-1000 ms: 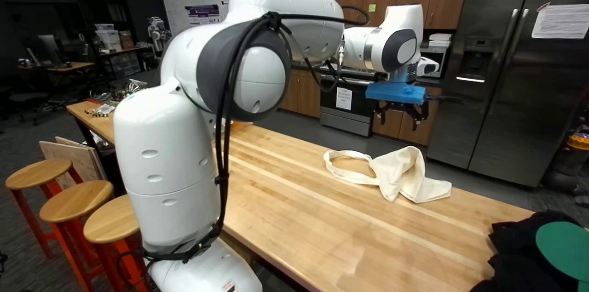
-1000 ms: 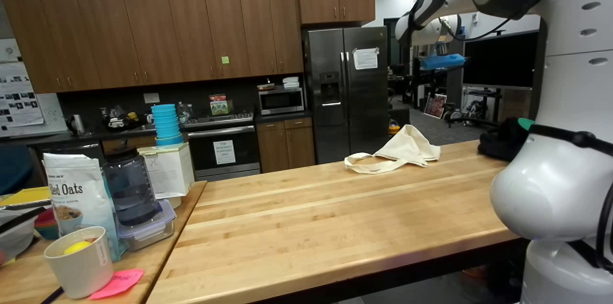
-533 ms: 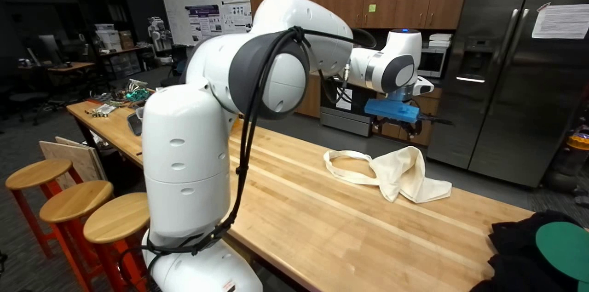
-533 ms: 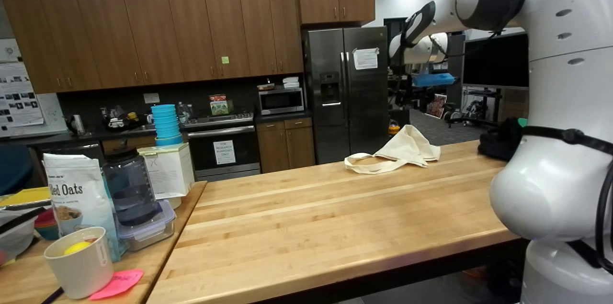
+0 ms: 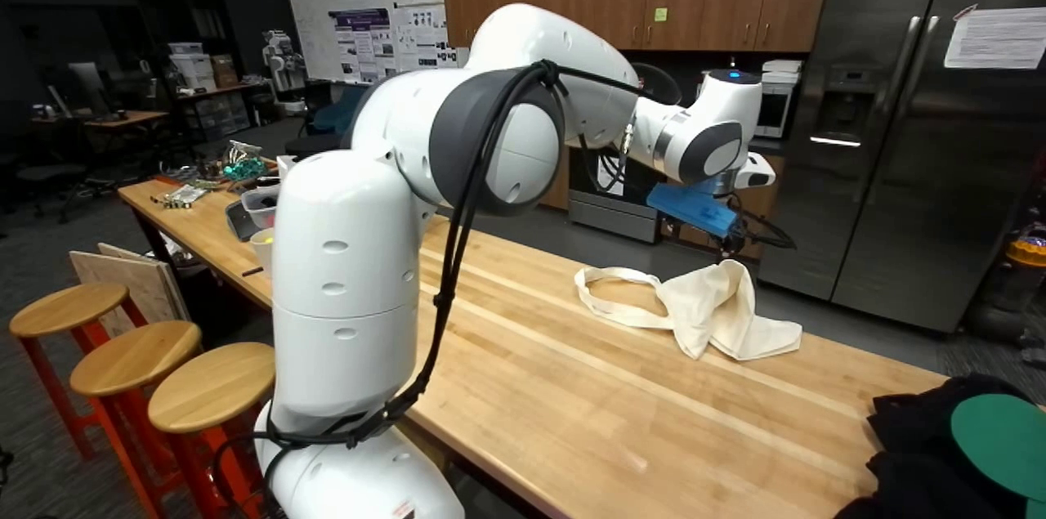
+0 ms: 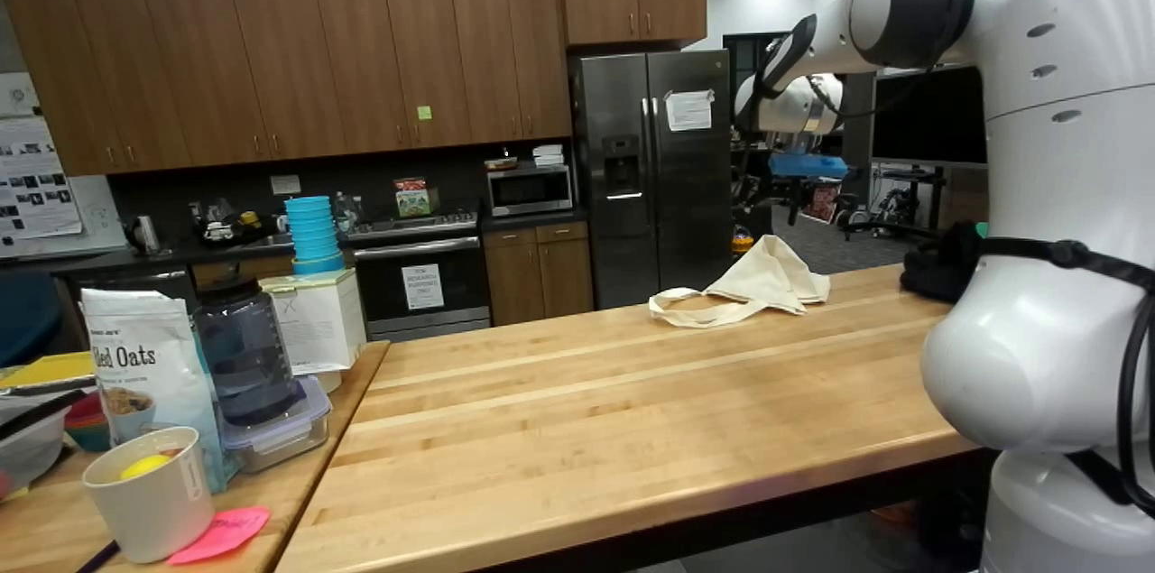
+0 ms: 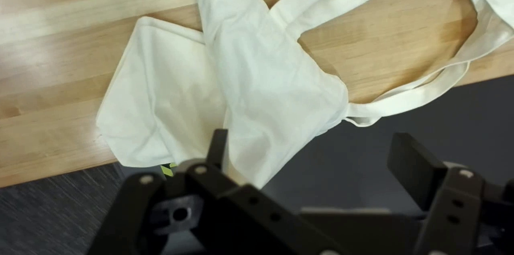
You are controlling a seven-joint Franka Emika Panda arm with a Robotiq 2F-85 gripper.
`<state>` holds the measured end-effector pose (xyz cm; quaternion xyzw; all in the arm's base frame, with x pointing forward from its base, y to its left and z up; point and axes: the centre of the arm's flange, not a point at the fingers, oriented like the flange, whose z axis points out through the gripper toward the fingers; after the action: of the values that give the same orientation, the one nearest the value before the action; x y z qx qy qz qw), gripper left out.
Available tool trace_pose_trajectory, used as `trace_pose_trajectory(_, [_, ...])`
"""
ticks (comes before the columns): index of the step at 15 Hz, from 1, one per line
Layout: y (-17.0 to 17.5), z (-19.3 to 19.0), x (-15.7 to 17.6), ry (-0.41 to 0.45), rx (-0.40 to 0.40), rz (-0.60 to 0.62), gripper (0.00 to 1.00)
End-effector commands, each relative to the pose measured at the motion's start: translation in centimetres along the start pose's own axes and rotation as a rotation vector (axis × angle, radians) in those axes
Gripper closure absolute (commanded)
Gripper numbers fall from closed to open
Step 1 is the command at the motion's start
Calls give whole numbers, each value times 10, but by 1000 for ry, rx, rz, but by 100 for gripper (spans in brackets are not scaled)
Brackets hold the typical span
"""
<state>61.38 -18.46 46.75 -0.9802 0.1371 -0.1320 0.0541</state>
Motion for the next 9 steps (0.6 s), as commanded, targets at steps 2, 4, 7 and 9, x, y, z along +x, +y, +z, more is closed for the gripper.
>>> trace_pose_trajectory(2, [-1, 12, 16, 40, 13, 110, 0])
trace_pose_trajectory(4, [1, 19, 21, 49, -16, 157, 0])
trace_pose_trajectory(7, [4, 32, 30, 62, -37, 216, 0])
trace_pose_trajectory(9, [5, 41, 35, 61, -52, 245, 0])
